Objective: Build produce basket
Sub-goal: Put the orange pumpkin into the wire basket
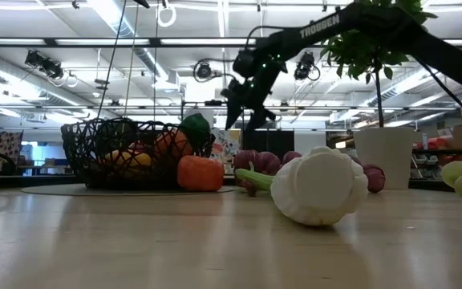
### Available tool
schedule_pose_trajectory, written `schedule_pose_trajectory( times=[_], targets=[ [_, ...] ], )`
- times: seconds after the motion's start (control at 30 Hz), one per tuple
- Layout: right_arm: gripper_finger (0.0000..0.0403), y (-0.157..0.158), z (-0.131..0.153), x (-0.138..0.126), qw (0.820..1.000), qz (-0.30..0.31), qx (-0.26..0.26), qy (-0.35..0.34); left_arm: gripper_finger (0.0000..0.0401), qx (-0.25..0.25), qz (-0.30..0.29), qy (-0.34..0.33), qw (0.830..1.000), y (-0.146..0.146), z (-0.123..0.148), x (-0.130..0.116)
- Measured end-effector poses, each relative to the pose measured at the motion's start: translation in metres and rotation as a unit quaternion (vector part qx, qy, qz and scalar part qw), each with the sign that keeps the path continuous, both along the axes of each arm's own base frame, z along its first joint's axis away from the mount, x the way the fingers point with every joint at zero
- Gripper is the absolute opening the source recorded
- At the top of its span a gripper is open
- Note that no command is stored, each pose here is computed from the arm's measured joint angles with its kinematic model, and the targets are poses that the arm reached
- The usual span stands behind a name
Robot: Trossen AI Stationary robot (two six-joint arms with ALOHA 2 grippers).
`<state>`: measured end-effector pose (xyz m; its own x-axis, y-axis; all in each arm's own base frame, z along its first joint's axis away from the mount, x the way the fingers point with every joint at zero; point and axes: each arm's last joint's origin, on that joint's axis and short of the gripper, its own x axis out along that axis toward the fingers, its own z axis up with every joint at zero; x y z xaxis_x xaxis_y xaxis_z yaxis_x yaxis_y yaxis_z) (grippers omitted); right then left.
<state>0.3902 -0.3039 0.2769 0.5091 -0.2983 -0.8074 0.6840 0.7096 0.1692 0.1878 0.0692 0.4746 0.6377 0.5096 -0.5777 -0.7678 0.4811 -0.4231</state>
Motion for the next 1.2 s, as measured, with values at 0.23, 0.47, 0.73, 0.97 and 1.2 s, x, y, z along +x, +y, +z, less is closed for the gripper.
schedule_pose_trajectory(
  times=[0.23, 0.47, 0.73, 0.97, 1.2],
  targets=[
    [0.0346, -0.007, -0.026, 0.011, 0.999, -0.016, 0.034, -0.012, 0.0357, -0.005, 0.007, -0.003, 1.000, 0.000, 0.000, 0.000],
    [0.0346, -0.010, -0.037, 0.032, 0.989, -0.053, 0.085, -0.104, 0.0357, -0.013, 0.015, -0.002, 1.000, 0.001, -0.002, 0.002],
    [0.0346, -0.009, -0.060, 0.038, 0.982, -0.079, 0.140, -0.102, 0.0357, -0.018, 0.029, -0.008, 0.999, 0.001, -0.002, 0.002],
    [0.0346, -0.010, -0.077, 0.040, 0.980, -0.084, 0.157, -0.085, 0.0357, -0.016, 0.032, -0.007, 0.999, 0.001, -0.002, 0.002],
    [0.0346, -0.010, -0.082, 0.045, 0.982, -0.081, 0.145, -0.087, 0.0357, -0.021, 0.043, -0.013, 0.999, 0.002, -0.002, 0.002]
  ],
)
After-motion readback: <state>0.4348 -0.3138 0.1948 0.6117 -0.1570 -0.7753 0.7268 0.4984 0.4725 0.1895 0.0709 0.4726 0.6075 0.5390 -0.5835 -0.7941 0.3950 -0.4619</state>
